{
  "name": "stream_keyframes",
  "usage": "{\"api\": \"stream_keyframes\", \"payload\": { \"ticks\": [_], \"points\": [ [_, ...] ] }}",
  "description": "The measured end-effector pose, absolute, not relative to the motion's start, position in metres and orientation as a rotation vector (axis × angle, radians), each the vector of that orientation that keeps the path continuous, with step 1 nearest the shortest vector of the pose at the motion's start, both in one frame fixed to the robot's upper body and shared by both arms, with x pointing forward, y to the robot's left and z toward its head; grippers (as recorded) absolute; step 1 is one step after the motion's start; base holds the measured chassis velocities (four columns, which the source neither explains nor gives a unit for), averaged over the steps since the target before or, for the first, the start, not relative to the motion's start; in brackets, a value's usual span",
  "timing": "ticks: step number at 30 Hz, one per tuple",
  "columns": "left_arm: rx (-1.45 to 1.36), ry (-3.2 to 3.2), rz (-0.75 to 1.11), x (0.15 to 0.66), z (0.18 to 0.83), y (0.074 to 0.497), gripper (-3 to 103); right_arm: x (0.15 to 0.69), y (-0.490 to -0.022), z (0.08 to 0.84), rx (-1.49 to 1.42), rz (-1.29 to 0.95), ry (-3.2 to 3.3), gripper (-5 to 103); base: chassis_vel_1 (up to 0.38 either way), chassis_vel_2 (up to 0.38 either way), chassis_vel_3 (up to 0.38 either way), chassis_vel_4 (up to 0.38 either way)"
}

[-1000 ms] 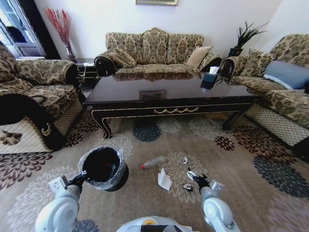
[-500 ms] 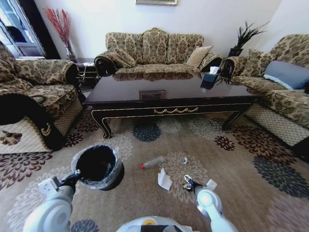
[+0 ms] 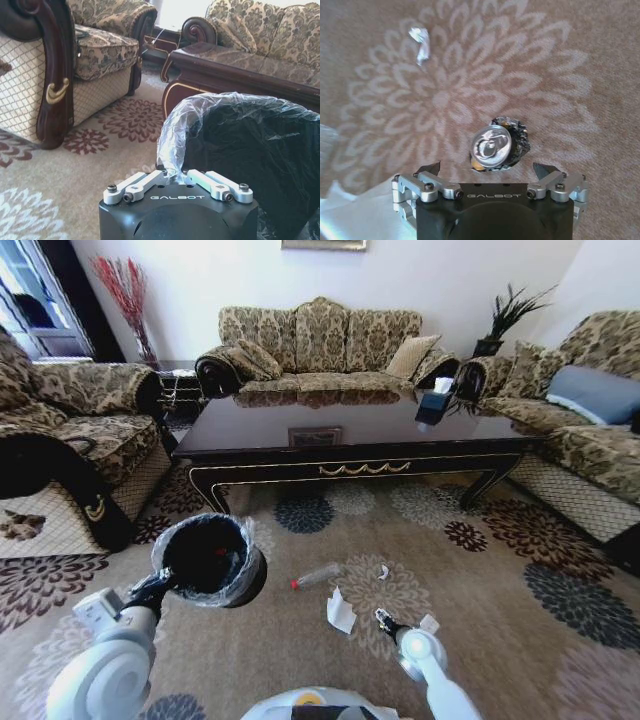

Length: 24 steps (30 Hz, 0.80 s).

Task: Move to the front of the table and pick up the trash from the floor, then place it into the trash bin.

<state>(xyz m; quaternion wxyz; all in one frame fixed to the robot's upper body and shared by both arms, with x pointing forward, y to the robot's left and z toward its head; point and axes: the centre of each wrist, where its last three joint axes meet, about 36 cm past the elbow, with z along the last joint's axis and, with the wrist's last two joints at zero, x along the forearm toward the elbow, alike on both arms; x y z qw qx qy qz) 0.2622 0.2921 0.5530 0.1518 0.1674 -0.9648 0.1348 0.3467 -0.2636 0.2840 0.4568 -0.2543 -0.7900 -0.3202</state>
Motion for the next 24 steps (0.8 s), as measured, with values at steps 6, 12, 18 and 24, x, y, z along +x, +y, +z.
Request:
{"api": "stream_keyframes", "payload": {
  "ticks": [6, 12, 18, 24],
  "points": [
    [0.484, -2.782, 0.393, 0.264, 0.555, 0.292, 3, 0.358, -0.268, 0.267, -0.646, -0.726, -1.937, 100, 0.000, 0.000, 0.000, 0.000],
    [0.479, -2.783, 0.401, 0.265, 0.555, 0.290, 3, 0.367, -0.273, 0.257, -0.654, -0.676, -1.943, 100, 0.000, 0.000, 0.000, 0.000],
    [0.474, -2.784, 0.402, 0.268, 0.554, 0.290, 3, 0.373, -0.274, 0.250, -0.660, -0.645, -1.966, 100, 0.000, 0.000, 0.000, 0.000],
    [0.480, -2.776, 0.397, 0.271, 0.551, 0.291, 3, 0.375, -0.275, 0.245, -0.658, -0.637, -1.979, 100, 0.000, 0.000, 0.000, 0.000]
  ]
}}
